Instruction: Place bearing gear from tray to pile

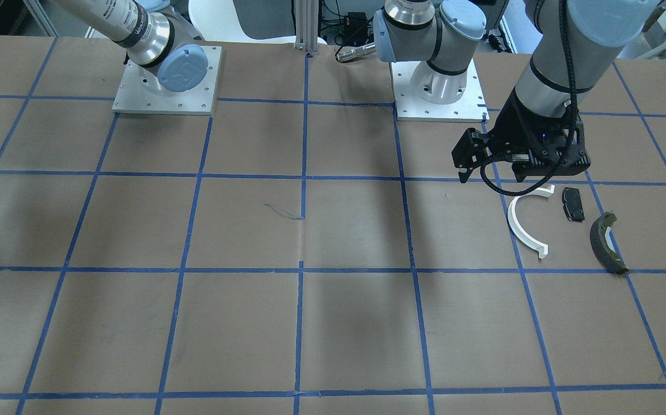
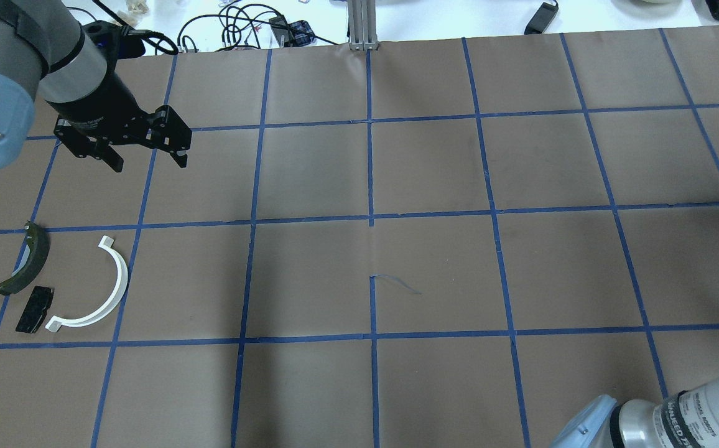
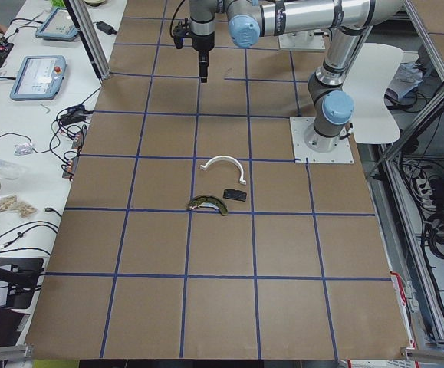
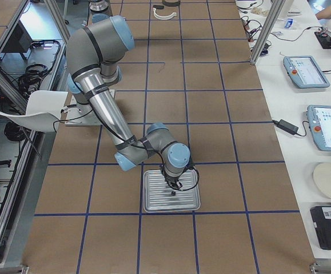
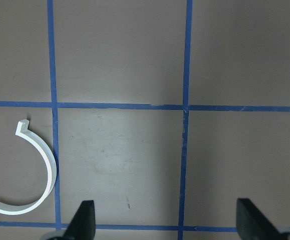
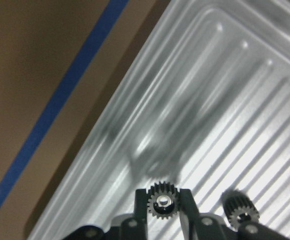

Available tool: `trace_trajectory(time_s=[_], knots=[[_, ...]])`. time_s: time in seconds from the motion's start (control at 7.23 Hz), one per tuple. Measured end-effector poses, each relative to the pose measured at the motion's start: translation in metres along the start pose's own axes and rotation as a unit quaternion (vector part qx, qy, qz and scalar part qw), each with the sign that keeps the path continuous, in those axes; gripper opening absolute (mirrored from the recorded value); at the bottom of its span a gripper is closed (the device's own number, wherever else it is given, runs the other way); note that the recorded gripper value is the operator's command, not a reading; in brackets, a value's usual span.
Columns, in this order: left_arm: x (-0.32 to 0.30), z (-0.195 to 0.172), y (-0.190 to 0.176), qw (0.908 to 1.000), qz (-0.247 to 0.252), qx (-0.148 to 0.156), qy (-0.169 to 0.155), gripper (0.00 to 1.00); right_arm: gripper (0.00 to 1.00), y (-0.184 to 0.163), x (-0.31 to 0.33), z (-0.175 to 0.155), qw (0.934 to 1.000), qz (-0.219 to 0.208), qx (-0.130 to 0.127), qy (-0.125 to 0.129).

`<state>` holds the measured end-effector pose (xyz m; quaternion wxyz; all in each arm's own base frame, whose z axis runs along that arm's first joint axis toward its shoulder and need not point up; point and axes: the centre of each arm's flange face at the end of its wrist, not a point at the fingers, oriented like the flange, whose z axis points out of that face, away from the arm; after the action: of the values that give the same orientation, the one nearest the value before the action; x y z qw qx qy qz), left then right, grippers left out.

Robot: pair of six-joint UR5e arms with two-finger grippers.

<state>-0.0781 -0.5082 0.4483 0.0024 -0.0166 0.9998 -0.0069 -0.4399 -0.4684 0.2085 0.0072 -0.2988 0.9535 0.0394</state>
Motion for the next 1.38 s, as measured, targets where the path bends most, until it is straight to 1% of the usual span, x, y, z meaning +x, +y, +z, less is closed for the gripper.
trace_trajectory(time_s=[0.14, 0.28, 0.41, 0.55, 0.69, 0.83, 0.97, 1.11, 1.38], knots=[[0.000, 0.000, 0.000, 1.0000, 0.000, 0.000, 0.000, 1.00, 0.12, -0.028, -0.023, -0.041, 0.9995, 0.032, 0.007, -0.004], [0.000, 0.000, 0.000, 1.0000, 0.001, 0.000, 0.000, 1.00, 0.12, -0.066, -0.060, -0.088, 0.9981, 0.060, 0.007, -0.010], [0.000, 0.000, 0.001, 1.0000, 0.001, 0.000, 0.000, 1.00, 0.12, -0.106, -0.103, -0.126, 0.9961, 0.087, 0.006, -0.016], [0.000, 0.000, 0.001, 1.0000, 0.001, 0.000, 0.000, 1.00, 0.12, -0.146, -0.145, -0.151, 0.9939, 0.108, 0.001, -0.019], [0.000, 0.000, 0.000, 1.0000, 0.001, 0.000, 0.000, 1.00, 0.13, -0.184, -0.187, -0.169, 0.9912, 0.131, -0.002, -0.017], [0.000, 0.000, 0.000, 1.0000, 0.001, 0.000, 0.000, 1.00, 0.14, -0.221, -0.232, -0.186, 0.9869, 0.161, -0.004, -0.011], [0.000, 0.001, 0.000, 1.0000, 0.000, -0.001, 0.001, 1.00, 0.14, -0.262, -0.283, -0.198, 0.9806, 0.196, 0.001, -0.009], [0.000, 0.004, -0.001, 1.0000, 0.001, -0.003, 0.001, 1.00, 0.14, -0.302, -0.336, -0.204, 0.9721, 0.234, 0.009, -0.012], [0.000, 0.009, -0.003, 1.0000, 0.000, -0.007, 0.002, 1.00, 0.15, -0.361, -0.426, -0.198, 0.9539, 0.299, 0.017, -0.013]])
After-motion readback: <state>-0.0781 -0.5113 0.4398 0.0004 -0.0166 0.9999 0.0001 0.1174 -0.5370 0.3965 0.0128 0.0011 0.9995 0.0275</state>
